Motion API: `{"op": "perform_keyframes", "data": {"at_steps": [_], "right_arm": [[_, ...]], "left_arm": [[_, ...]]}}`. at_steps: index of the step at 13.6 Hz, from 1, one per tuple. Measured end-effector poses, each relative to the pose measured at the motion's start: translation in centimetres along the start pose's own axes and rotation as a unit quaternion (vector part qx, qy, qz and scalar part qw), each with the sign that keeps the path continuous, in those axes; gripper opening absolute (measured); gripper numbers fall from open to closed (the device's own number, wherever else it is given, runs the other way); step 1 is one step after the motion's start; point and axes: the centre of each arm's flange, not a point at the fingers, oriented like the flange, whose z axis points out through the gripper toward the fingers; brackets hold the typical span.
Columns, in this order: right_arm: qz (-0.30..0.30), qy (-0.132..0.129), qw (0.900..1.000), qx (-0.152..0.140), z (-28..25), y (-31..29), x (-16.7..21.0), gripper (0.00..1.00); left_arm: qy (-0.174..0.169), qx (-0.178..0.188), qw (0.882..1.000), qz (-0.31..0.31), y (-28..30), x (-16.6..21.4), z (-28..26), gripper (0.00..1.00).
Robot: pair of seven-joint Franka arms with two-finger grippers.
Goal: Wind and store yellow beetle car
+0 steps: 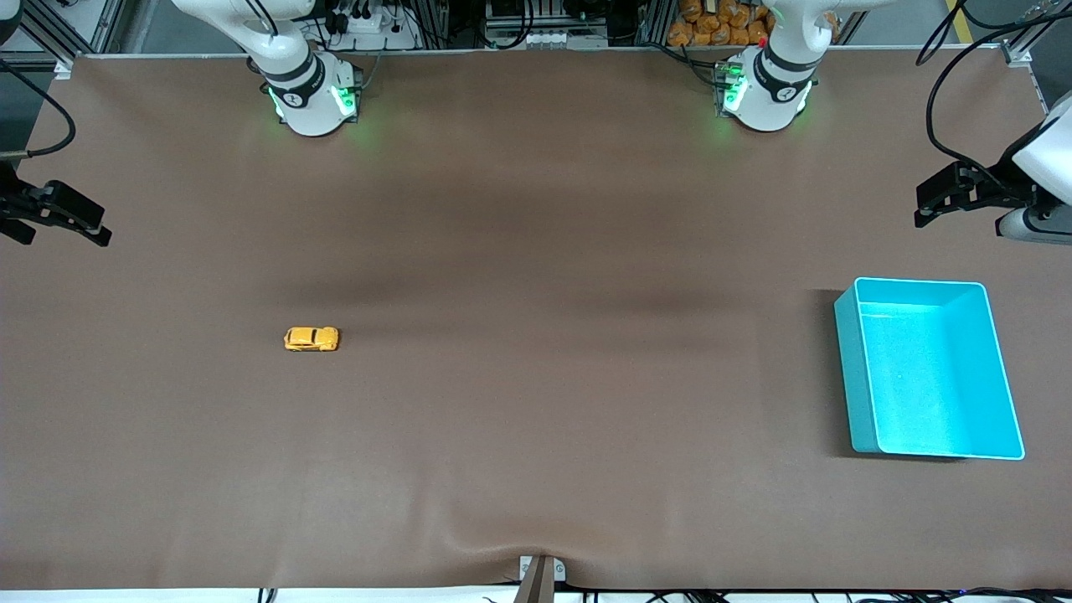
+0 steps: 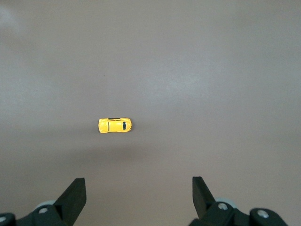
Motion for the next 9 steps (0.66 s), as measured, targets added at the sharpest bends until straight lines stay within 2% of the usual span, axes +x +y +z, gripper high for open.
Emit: {"op": "perform_keyframes", "data": {"at_steps": [2,4,7,9], "right_arm": [[-0.002,-0.002,1.000,0.000,0.1,-0.2,0.0,1.00],[-0.029,-0.013,0.999,0.002,0.8,-0.6,0.0,1.00],[-0.097,-0.057,0.994,0.008,3.9,-3.5,0.3,1.00],[-0.151,-0.089,0.984,0.011,9.1,-7.0,1.9,1.00]], "left_arm": [[0.000,0.000,1.000,0.000,0.0,0.0,0.0,1.00],[0.000,0.000,1.000,0.000,0.0,0.0,0.0,1.00],[0.000,0.000,1.000,0.000,0.0,0.0,0.0,1.00],[0.000,0.000,1.000,0.000,0.0,0.0,0.0,1.00]]}}
